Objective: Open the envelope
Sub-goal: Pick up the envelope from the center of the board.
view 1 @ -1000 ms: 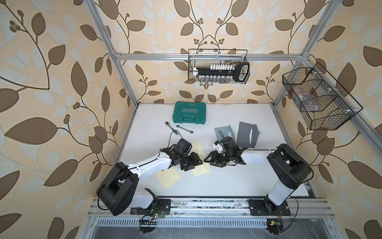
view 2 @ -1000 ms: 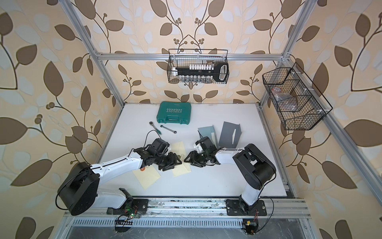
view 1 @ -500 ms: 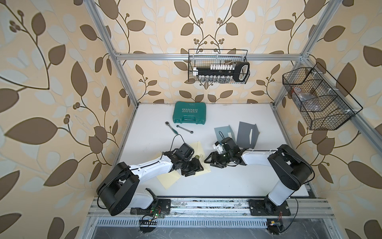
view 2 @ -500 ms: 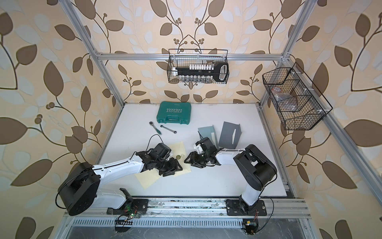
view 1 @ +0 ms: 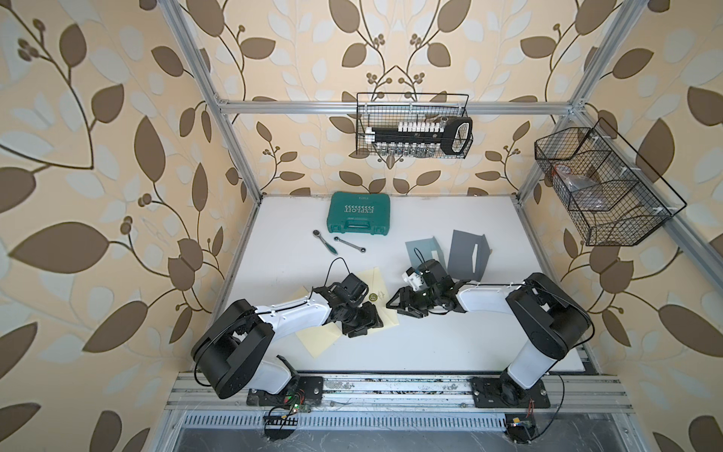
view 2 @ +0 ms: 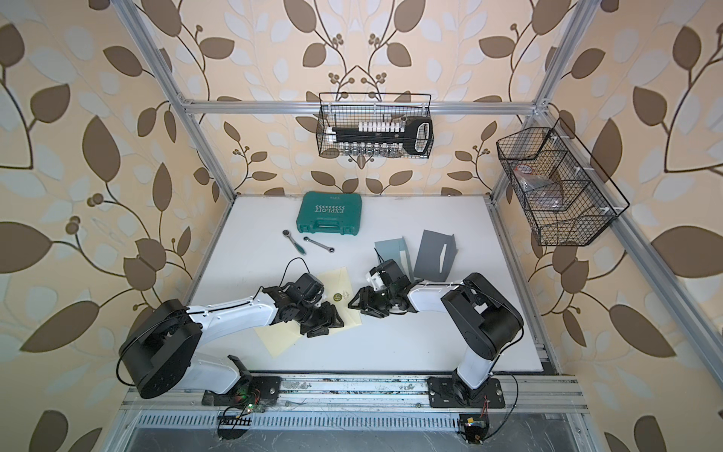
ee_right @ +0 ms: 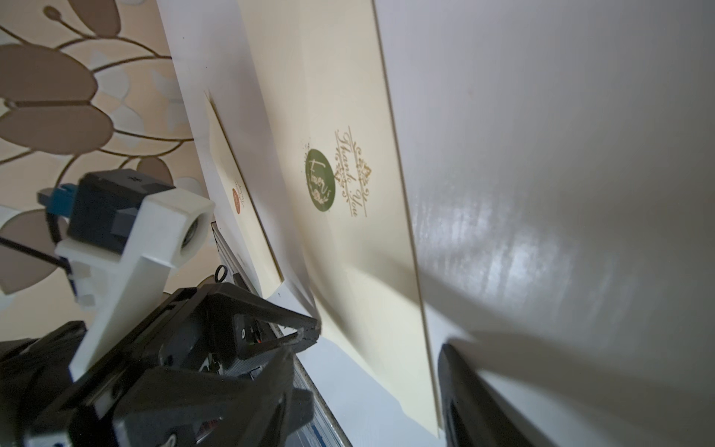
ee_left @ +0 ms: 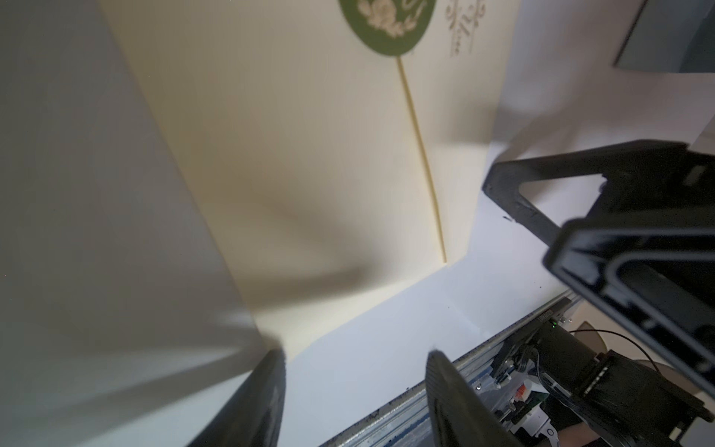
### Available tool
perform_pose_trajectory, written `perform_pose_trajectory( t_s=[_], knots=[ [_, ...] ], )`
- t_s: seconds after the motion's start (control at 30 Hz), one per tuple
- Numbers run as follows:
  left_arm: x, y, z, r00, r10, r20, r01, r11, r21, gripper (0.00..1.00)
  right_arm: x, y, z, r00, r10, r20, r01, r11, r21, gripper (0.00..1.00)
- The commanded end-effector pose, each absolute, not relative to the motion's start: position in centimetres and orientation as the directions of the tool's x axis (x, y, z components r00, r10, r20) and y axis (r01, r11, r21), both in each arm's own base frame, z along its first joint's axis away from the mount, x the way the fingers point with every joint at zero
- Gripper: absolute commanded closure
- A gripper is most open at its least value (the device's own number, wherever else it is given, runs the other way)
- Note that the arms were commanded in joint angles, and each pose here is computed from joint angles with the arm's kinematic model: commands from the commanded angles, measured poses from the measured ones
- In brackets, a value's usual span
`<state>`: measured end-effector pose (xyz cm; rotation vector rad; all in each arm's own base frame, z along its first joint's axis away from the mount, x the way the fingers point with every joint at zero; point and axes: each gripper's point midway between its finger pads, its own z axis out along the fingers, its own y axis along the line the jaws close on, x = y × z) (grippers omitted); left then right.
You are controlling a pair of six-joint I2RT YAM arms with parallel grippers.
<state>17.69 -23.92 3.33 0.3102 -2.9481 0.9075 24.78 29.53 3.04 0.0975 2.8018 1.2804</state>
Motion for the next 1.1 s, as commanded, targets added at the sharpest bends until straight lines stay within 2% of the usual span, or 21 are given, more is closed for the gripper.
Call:
perform_pose_trajectory(
  t_s=[0.0,0.33,0.63,1.07],
  knots=[
    [17.2,-23.1,2.3,-0.982,-0.168,0.084,-0.187,0.835,-0.517,0.40,23.7,28.6,0.5,-0.996,0.086,0.029,0.081,0.708,0.702,0.40],
    [16.9,-22.4,1.3,-0.981,-0.175,0.089,-0.196,0.852,-0.485,0.41,23.7,29.2,0.4,-0.996,0.077,0.045,0.085,0.682,0.727,0.40],
    [16.8,-22.2,0.8,-0.980,-0.173,0.097,-0.199,0.866,-0.459,0.41,23.8,30.1,1.0,-0.998,0.056,0.041,0.067,0.637,0.768,0.45],
    [17.0,-22.4,1.0,-0.980,-0.177,0.092,-0.200,0.863,-0.464,0.41,23.8,30.8,1.1,-0.998,0.043,0.053,0.068,0.601,0.796,0.65]
  ],
)
